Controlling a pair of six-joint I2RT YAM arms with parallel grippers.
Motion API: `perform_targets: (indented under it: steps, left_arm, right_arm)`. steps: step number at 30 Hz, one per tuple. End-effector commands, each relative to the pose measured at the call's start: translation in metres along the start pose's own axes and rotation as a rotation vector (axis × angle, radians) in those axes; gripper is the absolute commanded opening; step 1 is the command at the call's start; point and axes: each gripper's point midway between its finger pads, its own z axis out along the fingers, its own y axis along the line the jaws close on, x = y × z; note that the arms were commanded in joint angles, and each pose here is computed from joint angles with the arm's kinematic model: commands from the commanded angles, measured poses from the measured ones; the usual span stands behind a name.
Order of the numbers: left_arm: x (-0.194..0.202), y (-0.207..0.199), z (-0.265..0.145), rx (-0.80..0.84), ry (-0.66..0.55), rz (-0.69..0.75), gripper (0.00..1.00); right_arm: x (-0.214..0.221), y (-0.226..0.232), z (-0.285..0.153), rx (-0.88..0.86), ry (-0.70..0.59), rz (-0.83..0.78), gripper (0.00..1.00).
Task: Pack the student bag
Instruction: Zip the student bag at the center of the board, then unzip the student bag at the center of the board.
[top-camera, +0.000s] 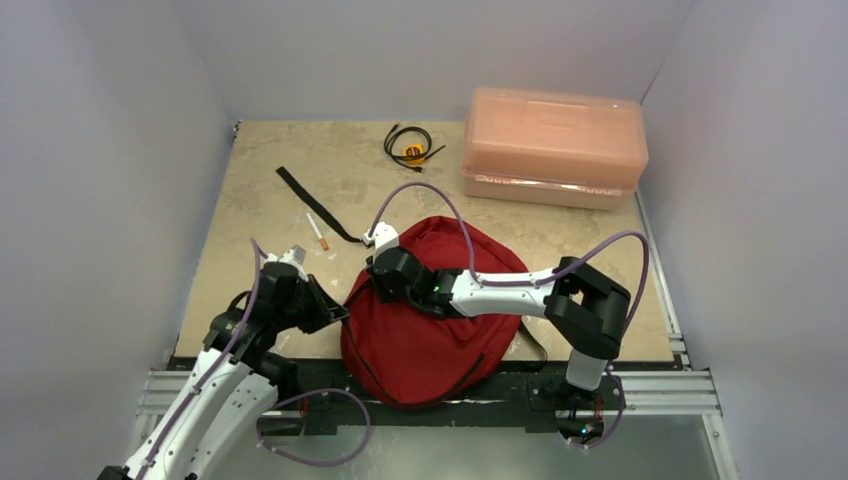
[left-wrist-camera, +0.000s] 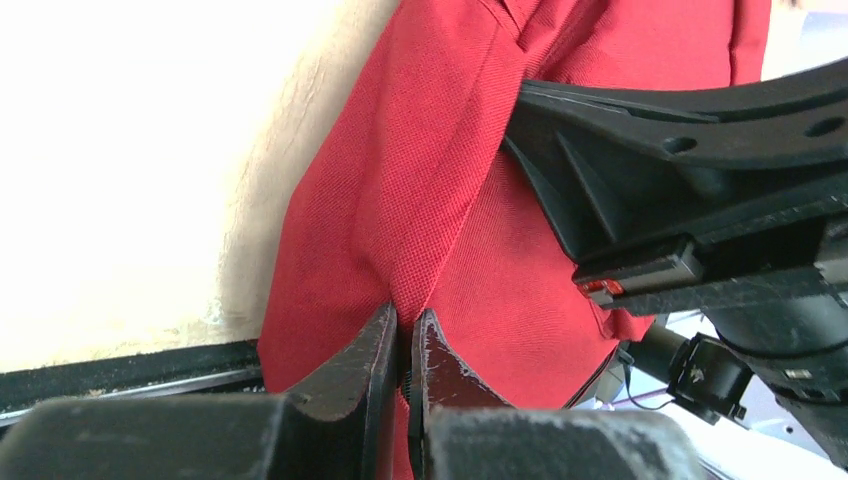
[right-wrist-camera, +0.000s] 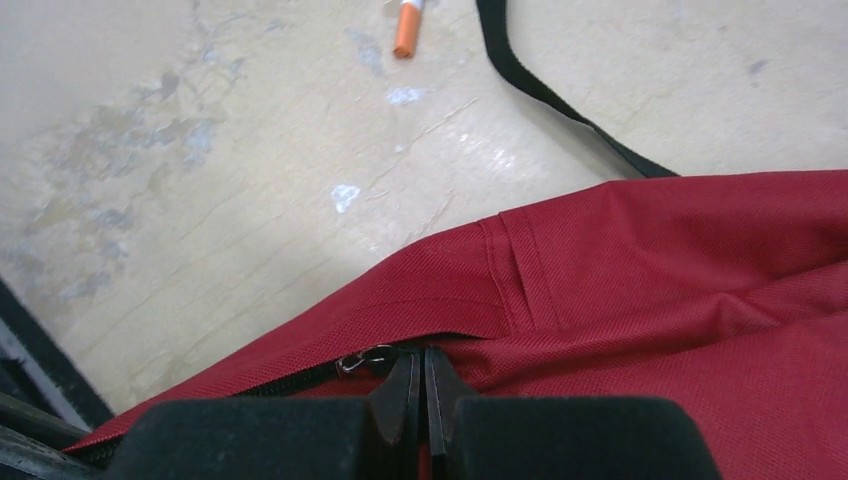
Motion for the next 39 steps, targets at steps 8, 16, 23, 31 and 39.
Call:
perform_targets:
  steps: [8, 16, 23, 31, 39]
  left_arm:
    - [-0.038, 0.007, 0.023, -0.217, 0.005, 0.126, 0.00]
    - [-0.047, -0.007, 0.035, -0.185, 0.028, 0.182, 0.00]
    - [-0.049, -0.017, 0.030, -0.119, 0.000, 0.199, 0.13]
    - [-0.036, -0.026, 0.040, -0.041, 0.056, 0.176, 0.27]
    - [-0.040, -0.040, 0.007, 0.023, 0.000, 0.242, 0.58]
  right_arm:
    - [-0.062, -0.051, -0.043, 0.085, 0.027, -0.027, 0.40]
    - [-0.034, -0.069, -0.134, 0.029, 0.126, 0.108, 0.72]
    - [0.015, -0.104, -0.177, 0.208, 0.181, 0.600, 0.61]
    - [0.062, -0.127, -0.179, 0.403, 0.185, 0.894, 0.38]
    - [0.061, -0.135, -0.190, 0.429, 0.162, 0.868, 0.55]
